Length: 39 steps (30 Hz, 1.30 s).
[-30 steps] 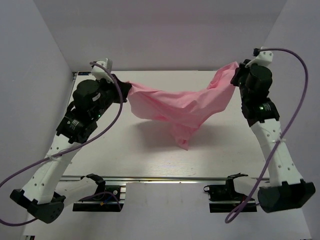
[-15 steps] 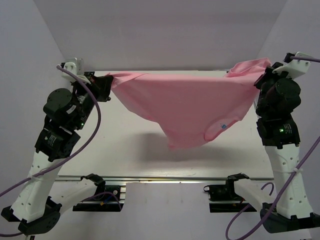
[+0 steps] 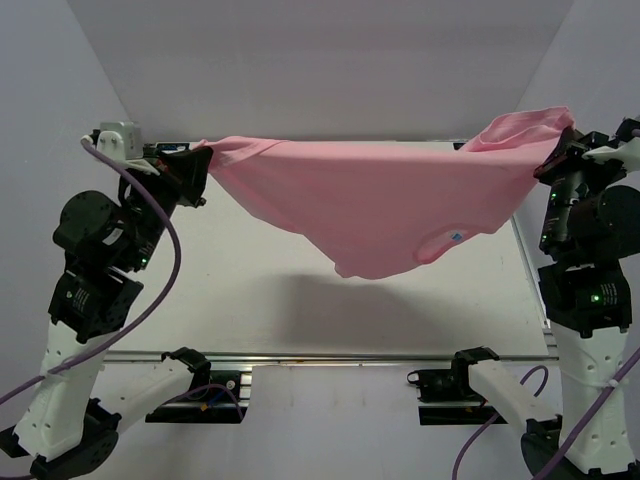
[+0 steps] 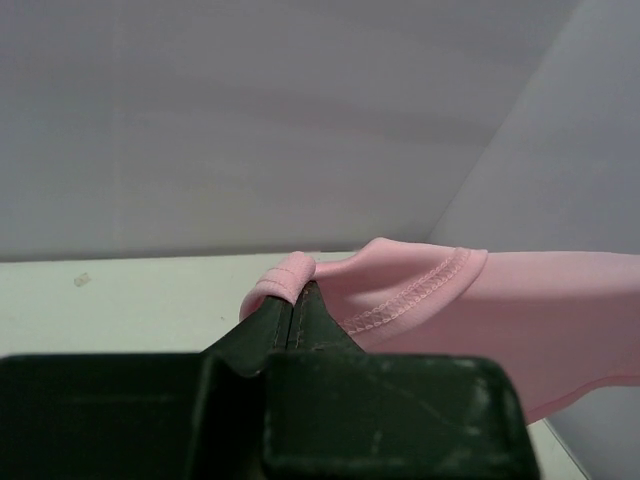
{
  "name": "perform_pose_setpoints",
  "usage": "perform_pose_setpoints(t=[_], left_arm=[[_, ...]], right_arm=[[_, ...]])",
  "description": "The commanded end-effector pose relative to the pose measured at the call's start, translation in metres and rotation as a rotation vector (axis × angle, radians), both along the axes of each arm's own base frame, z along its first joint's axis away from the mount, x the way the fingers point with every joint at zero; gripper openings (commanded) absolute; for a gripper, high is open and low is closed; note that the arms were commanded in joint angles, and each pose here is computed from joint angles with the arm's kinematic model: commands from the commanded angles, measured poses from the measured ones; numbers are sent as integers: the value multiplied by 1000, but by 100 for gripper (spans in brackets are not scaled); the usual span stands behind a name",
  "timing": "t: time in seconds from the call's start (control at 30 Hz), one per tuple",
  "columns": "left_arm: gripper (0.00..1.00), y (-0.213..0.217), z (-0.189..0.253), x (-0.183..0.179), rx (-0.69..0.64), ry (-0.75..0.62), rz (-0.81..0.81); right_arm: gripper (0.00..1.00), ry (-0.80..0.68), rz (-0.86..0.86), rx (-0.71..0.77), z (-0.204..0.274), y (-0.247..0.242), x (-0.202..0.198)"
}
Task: Fold and stack the t-shirts
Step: Flatten out the tshirt
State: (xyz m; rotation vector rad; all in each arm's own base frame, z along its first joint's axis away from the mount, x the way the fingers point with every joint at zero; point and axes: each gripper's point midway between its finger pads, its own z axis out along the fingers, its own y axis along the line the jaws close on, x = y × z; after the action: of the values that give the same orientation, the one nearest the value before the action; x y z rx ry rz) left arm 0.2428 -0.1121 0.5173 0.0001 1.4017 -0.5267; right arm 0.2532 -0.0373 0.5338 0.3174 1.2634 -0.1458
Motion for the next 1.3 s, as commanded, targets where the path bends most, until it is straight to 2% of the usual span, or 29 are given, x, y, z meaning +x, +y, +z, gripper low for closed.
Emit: perform_pose_setpoints(t=[0.0,0.2,0.37,0.43,0.47,0.53,0.63,0.67,0.83,0.9,0.93,0.97,1.07,1.13,1.17,1.27], left_arm=[[0,16,41,-28,-24,-138,-3],[0,16,52,-44,-40,-190,-43],[0,7,24,-10,-15,-94,6],[0,6,-8,20,19,-4,82],[0,8,-19,30,26,22,122],[0,16,-69,64,56,146,264],[0,17,-127,91,111,284,362],[0,8,-157,105,149,349,365],[0,-15,-248,141,219,511,359],[0,-18,-252,151,209,505,354],[0,-20,-276,162,251,549,356],[0,-24,-279,170,253,552,356],[0,-29,-308,199,293,613,378],[0,-26,-313,216,300,640,394],[0,-32,-332,223,326,681,380],[0,-32,-330,245,310,669,378]], right_arm=[[0,-92,36,11,29,1,-24],[0,-118,89,8,33,9,-33],[0,-23,72,6,4,12,1],[0,18,72,16,-11,14,15],[0,77,76,14,-34,19,33],[0,119,69,22,-53,20,46],[0,242,36,20,-106,21,81],[0,283,25,16,-130,21,91],[0,481,42,-33,-223,34,148],[0,548,44,-44,-247,37,166],[0,589,35,-67,-261,36,178],[0,572,37,-66,-253,37,186],[0,686,26,-91,-298,35,218],[0,723,25,-102,-314,38,237],[0,735,14,-102,-319,35,240],[0,769,-19,-103,-335,28,256]])
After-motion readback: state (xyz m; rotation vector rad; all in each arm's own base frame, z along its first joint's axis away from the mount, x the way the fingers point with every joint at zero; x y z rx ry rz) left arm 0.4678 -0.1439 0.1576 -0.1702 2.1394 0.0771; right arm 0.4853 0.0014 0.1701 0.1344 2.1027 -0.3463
